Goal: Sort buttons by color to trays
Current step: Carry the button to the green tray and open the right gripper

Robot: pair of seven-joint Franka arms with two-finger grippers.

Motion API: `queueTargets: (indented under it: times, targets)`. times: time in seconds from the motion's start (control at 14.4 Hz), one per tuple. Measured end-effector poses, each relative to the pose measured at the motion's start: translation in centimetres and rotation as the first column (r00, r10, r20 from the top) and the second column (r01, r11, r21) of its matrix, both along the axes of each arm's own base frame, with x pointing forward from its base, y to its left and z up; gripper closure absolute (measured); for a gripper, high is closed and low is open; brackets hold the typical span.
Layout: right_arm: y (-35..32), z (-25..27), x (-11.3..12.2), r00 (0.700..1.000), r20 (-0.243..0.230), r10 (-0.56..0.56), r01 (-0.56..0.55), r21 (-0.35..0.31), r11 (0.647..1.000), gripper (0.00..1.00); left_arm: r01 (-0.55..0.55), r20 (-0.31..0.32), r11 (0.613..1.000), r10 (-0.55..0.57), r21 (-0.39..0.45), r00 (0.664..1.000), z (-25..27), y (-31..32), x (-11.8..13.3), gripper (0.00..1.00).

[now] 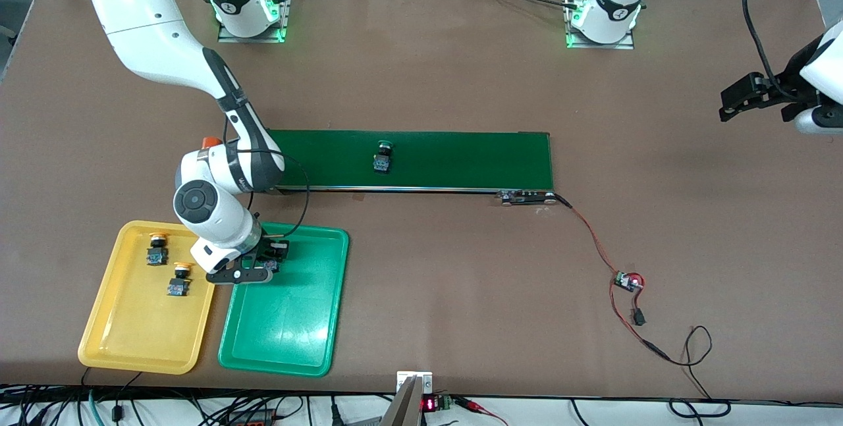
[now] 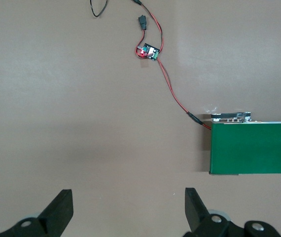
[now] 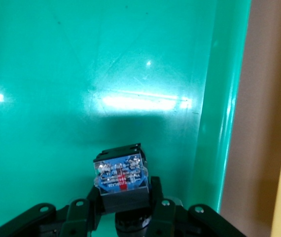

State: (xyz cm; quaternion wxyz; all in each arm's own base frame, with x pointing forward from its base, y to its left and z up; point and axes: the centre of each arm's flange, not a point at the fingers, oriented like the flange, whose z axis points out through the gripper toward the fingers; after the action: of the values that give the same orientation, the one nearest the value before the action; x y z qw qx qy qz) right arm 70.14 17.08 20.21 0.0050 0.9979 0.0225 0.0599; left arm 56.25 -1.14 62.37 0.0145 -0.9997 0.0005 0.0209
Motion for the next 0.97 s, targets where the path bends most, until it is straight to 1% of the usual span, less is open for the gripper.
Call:
queueTargets:
  times: [0.07,0.21,0.42,0.49,0.62,0.76,0.83,0.97]
  targets:
    - [0.0,-0.5,0.0,1.0,-0.005,0.0,0.0,-0.001,1.0,0.54,0.0,-0.002,1.0,0.0,0.0,1.0,-0.1,0.0,0.1,0.0]
    - [0.1,-0.9,-0.1,1.0,-0.007,0.001,-0.001,0.0,1.0,0.35,0.023,-0.001,1.0,-0.023,-0.001,1.0,-0.1,0.0,0.1,0.0]
    - [0.9,0.5,0.1,1.0,0.014,0.01,-0.01,0.007,1.0,0.06,0.07,0.022,0.998,-0.069,-0.012,0.997,-0.5,1.2,0.4,0.0]
    - [1.0,1.5,0.1,1.0,0.014,0.007,-0.007,0.007,1.0,0.0,0.07,0.035,0.997,-0.069,-0.016,0.997,-0.8,1.8,0.6,0.0]
    - [1.5,4.4,-0.5,1.0,-0.005,-0.018,0.018,0.003,1.0,0.0,0.073,0.048,0.997,-0.072,-0.017,0.996,-1.2,2.1,0.6,0.0]
    - [2.6,7.6,-2.3,0.999,-0.018,-0.044,0.044,0.01,0.999,0.0,0.076,0.053,0.997,-0.075,-0.016,0.996,-1.1,2.0,0.5,0.0]
    - [3.5,8.8,-3.9,0.998,-0.032,-0.051,0.052,0.028,0.998,0.0,0.076,0.054,0.997,-0.075,-0.015,0.996,-1.1,2.0,0.4,0.0]
    - [5.8,10.2,-8.1,0.997,-0.071,-0.039,0.042,0.047,0.998,0.0,0.075,0.056,0.997,-0.074,-0.015,0.996,-1.0,2.0,0.4,0.0]
